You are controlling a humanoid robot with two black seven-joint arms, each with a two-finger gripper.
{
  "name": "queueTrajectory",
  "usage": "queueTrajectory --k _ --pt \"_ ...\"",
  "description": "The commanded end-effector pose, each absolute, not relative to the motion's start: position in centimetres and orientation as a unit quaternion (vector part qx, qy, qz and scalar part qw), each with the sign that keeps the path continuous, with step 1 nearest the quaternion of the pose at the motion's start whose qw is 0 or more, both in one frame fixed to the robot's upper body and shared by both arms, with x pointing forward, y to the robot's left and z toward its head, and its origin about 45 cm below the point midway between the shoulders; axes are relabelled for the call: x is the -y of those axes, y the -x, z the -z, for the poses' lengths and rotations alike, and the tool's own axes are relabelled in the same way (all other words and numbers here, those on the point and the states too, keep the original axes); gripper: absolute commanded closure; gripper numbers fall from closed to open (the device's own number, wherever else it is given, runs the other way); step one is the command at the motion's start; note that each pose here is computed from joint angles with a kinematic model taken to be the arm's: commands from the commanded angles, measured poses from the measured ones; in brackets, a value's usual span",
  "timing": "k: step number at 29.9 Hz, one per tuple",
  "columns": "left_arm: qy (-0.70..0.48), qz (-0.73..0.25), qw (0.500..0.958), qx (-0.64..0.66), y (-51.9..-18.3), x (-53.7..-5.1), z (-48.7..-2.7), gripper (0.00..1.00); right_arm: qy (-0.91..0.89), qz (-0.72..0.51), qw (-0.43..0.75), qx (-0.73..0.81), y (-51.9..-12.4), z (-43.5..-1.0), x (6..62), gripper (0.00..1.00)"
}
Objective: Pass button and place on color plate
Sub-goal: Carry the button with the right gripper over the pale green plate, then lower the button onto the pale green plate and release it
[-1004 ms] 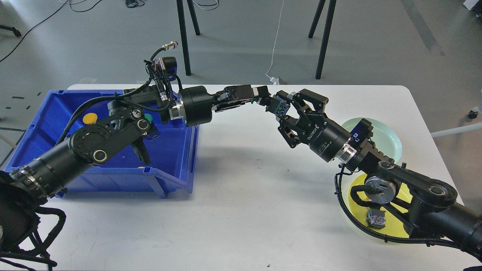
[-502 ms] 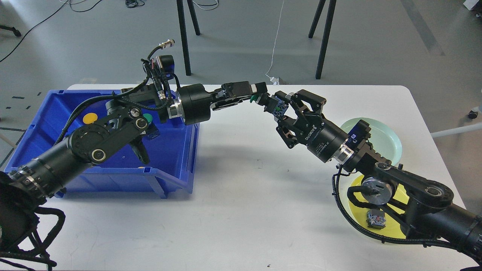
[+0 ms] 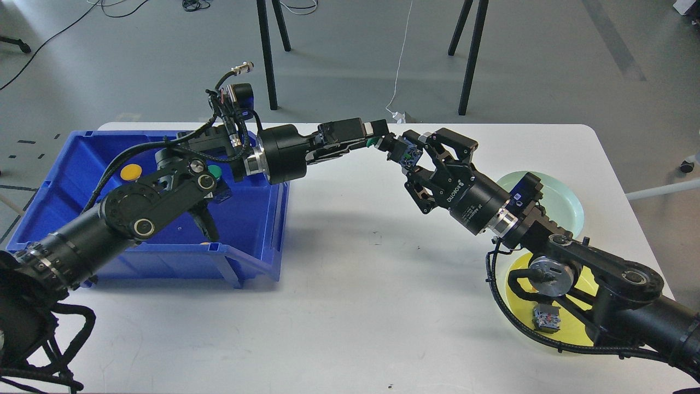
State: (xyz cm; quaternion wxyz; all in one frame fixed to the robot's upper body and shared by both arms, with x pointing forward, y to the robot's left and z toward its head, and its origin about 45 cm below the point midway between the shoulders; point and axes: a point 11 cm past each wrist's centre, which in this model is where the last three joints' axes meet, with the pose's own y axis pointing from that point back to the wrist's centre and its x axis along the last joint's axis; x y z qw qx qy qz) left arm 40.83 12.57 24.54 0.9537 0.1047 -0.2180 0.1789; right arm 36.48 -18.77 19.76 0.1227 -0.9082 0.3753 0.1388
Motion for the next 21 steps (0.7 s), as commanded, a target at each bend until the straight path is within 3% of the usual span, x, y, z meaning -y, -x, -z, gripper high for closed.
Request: queueTrajectory --k 1,5,14,21 --pt "-0.099 -0.182 0.955 0.212 -40.8 -12.6 -24.6 0.25 0.892 -0.131 0.116 -0.416 -36.6 -19.7 23.2 1.0" --pt "-0.089 -0.191 0.958 0.196 -40.8 -12.8 -24.5 0.22 0.87 -0.113 0.093 -0.471 -36.2 -19.5 29.4 1.0" --pt "-0.089 -0.191 0.958 0.196 -40.8 -12.8 -24.4 0.21 0.801 -0.042 -0.095 -0.589 -35.0 -16.9 44.3 1.0" --pt "-0.089 -0.192 0.958 0.195 -40.8 -12.9 -24.5 0.21 0.765 0.025 -0.237 -0.598 -33.9 -14.5 47.5 1.0"
